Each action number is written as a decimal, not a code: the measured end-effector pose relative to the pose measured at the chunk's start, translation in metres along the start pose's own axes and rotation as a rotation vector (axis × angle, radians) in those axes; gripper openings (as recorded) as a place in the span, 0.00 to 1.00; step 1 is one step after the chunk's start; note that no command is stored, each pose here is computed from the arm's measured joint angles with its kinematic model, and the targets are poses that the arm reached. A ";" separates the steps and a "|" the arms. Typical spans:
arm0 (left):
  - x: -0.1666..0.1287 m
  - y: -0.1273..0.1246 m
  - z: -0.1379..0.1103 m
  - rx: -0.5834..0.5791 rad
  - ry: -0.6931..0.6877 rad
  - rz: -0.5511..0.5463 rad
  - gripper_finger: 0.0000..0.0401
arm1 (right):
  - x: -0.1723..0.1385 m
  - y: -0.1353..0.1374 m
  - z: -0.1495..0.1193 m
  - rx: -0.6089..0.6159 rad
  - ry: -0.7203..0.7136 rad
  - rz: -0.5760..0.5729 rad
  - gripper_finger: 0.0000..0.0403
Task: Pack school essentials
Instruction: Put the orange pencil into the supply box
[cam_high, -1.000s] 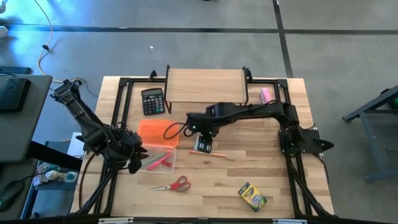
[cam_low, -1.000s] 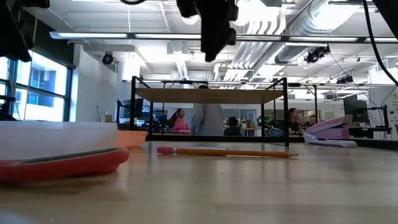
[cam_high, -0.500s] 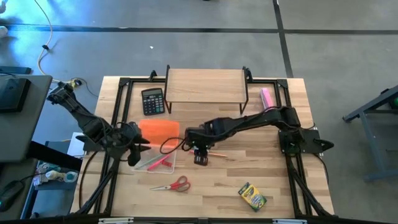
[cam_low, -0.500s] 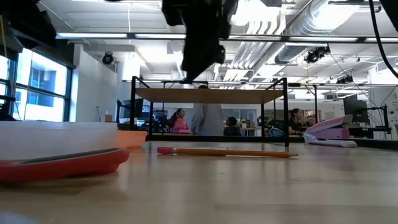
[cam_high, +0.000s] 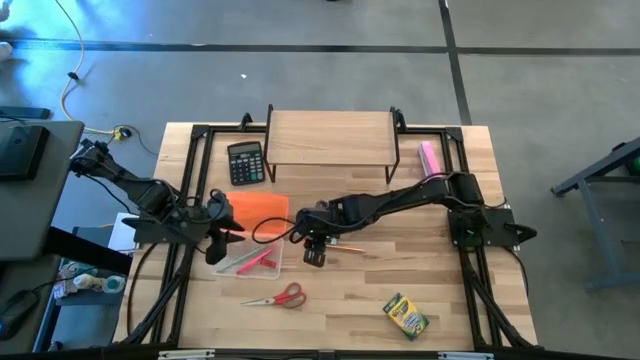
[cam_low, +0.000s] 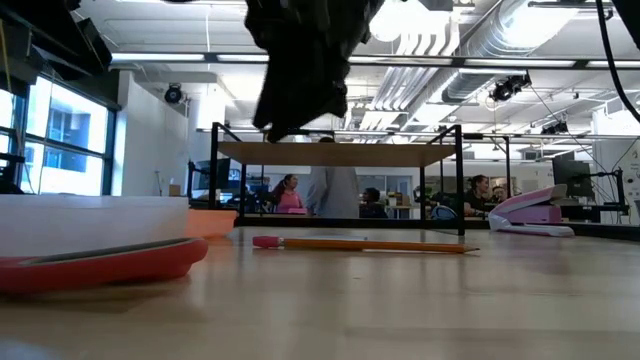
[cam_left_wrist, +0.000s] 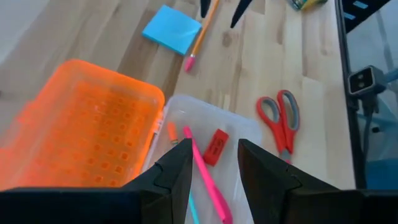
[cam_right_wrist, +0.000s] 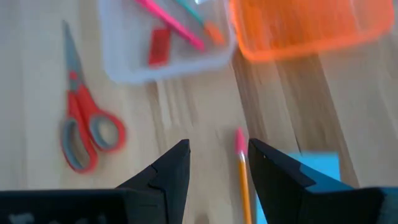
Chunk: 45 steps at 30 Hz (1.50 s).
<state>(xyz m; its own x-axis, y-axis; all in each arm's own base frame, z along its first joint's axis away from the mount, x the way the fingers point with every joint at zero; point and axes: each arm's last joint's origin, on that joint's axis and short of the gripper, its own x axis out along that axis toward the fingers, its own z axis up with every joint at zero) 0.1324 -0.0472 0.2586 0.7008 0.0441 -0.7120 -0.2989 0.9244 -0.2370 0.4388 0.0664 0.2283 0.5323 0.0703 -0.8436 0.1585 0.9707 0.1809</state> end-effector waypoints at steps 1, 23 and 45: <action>0.000 0.001 0.001 0.005 -0.002 0.005 0.30 | 0.000 -0.001 -0.003 0.004 0.027 -0.010 0.38; 0.005 0.018 0.012 -0.065 -0.015 0.081 0.30 | -0.012 0.001 -0.049 -0.070 0.466 -0.139 0.38; 0.005 0.017 0.014 -0.085 -0.045 0.078 0.30 | 0.032 -0.009 -0.086 -0.125 0.416 -0.131 0.38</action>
<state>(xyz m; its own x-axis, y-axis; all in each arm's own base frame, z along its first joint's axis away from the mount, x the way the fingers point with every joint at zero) 0.1402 -0.0256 0.2600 0.7008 0.1334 -0.7008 -0.4062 0.8822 -0.2382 0.3827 0.0797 0.1563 0.1308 0.0068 -0.9914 0.0865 0.9961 0.0182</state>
